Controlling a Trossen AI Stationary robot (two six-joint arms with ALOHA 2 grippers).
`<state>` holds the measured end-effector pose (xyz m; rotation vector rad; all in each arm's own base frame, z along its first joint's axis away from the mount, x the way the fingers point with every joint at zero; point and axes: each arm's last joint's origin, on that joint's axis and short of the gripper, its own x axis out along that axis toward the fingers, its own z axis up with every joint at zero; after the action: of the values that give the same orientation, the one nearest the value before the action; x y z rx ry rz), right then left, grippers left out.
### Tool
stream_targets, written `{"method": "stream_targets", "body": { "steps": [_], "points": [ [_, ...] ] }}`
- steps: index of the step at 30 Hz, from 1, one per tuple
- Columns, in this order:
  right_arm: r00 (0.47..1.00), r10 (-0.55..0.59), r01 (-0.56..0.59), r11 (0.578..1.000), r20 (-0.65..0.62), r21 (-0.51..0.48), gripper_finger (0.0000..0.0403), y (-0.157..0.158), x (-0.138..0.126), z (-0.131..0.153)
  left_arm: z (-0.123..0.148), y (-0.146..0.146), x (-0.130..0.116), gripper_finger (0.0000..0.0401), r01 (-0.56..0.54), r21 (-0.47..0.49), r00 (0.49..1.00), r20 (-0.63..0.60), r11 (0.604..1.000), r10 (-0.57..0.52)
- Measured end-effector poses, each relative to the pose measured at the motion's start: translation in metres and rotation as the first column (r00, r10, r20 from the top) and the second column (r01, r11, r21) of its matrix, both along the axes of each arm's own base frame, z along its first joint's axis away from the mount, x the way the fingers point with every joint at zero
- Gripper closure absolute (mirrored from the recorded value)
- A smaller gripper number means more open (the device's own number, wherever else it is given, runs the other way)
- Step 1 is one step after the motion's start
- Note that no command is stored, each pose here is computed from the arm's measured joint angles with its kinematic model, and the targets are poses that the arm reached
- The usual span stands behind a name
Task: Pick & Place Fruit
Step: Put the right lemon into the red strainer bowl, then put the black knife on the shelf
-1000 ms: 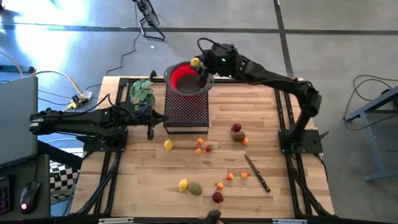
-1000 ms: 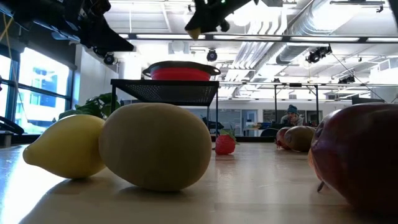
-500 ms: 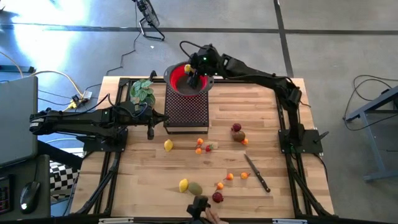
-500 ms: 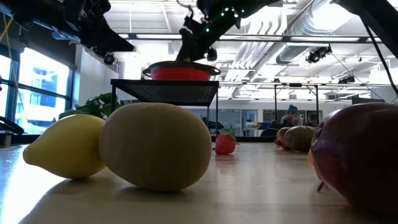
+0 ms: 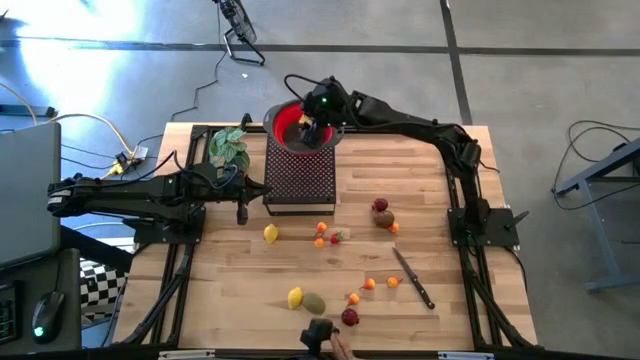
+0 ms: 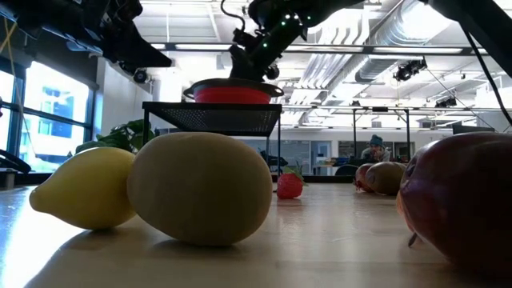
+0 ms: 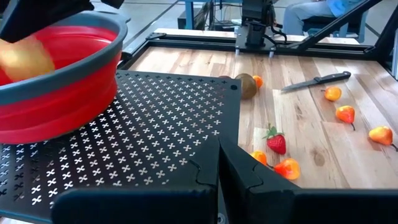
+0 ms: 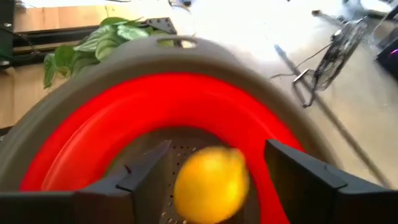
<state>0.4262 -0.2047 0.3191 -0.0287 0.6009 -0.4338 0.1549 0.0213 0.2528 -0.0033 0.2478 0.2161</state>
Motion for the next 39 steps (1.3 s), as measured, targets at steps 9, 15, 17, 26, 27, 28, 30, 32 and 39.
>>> {"method": "stream_targets", "body": {
  "steps": [9, 15, 17, 26, 27, 28, 30, 32, 39],
  "points": [
    [0.999, 0.015, -0.017, 0.996, -0.032, -0.083, 0.0093, 0.016, 0.001, 0.01, 0.0, 0.0, 0.0, 0.0401, 0.003, -0.002, 1.0, 0.0, 1.0, -0.003],
    [0.999, 0.023, -0.03, 0.987, -0.05, -0.155, 0.0147, 0.037, -0.016, 0.042, 0.0, 0.0, 0.0, 0.0401, 0.002, -0.004, 1.0, 0.0, 1.0, -0.002],
    [0.998, 0.032, -0.041, 0.988, -0.06, -0.152, 0.0172, 0.042, -0.023, 0.049, 0.0, 0.0, 0.0, 0.0401, 0.002, -0.004, 1.0, 0.001, 1.0, -0.002],
    [0.994, 0.04, -0.051, 0.991, -0.099, -0.12, 0.0278, 0.054, -0.047, 0.069, 0.0, 0.0, 0.0, 0.0401, 0.002, -0.004, 1.0, 0.001, 1.0, -0.002],
    [0.993, 0.04, -0.052, 0.992, -0.108, -0.116, 0.0287, 0.055, -0.049, 0.069, 0.0, 0.0, 0.0, 0.0401, 0.002, -0.004, 1.0, 0.0, 1.0, -0.002],
    [0.993, 0.039, -0.051, 0.993, -0.116, -0.109, 0.0296, 0.056, -0.051, 0.07, 0.0, 0.0, 0.0, 0.0401, 0.002, -0.004, 1.0, 0.001, 1.0, -0.002],
    [0.991, 0.031, -0.043, 0.995, -0.131, -0.086, 0.0313, 0.058, -0.054, 0.07, 0.0, 0.0, 0.0, 0.0401, 0.002, -0.004, 1.0, 0.001, 1.0, -0.002],
    [0.986, 0.025, -0.034, 0.998, -0.165, -0.05, 0.033, 0.06, -0.057, 0.067, 0.0, 0.0, 0.0, 0.0401, 0.002, -0.004, 1.0, 0.001, 1.0, -0.002],
    [0.95, 0.08, -0.044, 0.991, -0.303, 0.125, 0.0394, 0.073, -0.077, 0.06, 0.0, 0.0, 0.0, 0.0401, -0.001, -0.003, 1.0, 0.001, 1.0, 0.001]
  ]
}}
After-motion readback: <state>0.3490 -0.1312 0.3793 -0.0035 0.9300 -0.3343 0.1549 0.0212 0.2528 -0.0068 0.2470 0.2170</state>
